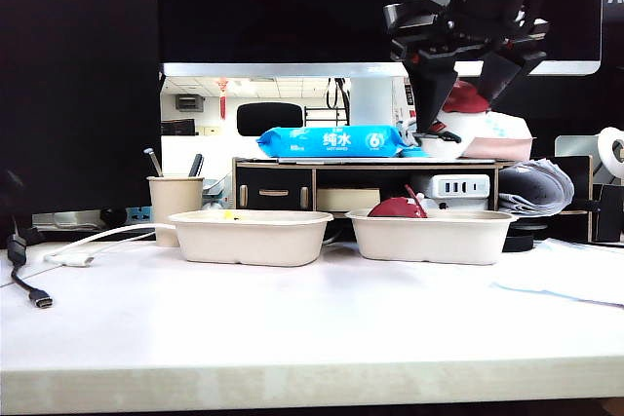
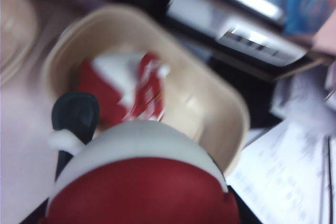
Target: Put the dolls with similar colors into the same paper box, while dolls with different colors go into separate paper boxes.
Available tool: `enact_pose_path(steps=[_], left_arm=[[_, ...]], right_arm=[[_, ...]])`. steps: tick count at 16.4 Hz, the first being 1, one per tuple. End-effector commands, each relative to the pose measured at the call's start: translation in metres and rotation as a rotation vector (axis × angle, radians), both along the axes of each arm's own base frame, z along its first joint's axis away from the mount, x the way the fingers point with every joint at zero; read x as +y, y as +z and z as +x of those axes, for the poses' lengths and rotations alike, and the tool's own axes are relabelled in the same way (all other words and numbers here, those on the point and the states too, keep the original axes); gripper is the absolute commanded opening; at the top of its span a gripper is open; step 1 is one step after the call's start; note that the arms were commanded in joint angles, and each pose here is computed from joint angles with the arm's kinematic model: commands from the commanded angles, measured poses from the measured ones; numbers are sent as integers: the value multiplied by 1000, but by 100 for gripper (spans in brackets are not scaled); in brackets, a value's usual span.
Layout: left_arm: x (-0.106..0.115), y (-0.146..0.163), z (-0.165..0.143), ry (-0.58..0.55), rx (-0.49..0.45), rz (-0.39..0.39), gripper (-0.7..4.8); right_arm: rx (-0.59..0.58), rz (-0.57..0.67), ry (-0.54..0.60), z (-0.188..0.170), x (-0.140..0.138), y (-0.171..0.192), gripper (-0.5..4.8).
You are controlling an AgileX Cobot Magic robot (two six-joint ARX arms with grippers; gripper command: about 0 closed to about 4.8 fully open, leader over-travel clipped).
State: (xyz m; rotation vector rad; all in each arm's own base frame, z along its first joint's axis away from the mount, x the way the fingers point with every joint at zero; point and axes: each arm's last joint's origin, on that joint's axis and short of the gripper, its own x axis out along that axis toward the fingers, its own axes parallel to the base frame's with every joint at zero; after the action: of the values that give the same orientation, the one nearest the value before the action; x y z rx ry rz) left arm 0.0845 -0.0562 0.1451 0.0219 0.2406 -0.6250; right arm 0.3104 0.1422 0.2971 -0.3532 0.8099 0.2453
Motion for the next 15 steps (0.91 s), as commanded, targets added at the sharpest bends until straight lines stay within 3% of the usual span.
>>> enact_pose_path(steps=[1, 4, 6, 12, 13, 15], left_arm=[[6, 5, 2, 56, -54, -29, -5], [7, 8, 1, 62, -80, -44, -5], [8, 9, 0, 61, -92, -51, -5], [8, 9, 0, 62, -96, -53, -5], [8, 9, 0, 62, -96, -53, -5], [8, 9, 0, 62, -96, -53, -5]], right_arm=[[1, 17, -42, 29, -15, -15, 208], [55, 7, -93, 54, -30, -38, 211], [86, 28, -65, 67, -31, -50, 211], [94, 36, -51, 78, -27, -65, 211], [94, 36, -51, 78, -27, -65, 231], [90, 37, -50, 78, -27, -65, 325]])
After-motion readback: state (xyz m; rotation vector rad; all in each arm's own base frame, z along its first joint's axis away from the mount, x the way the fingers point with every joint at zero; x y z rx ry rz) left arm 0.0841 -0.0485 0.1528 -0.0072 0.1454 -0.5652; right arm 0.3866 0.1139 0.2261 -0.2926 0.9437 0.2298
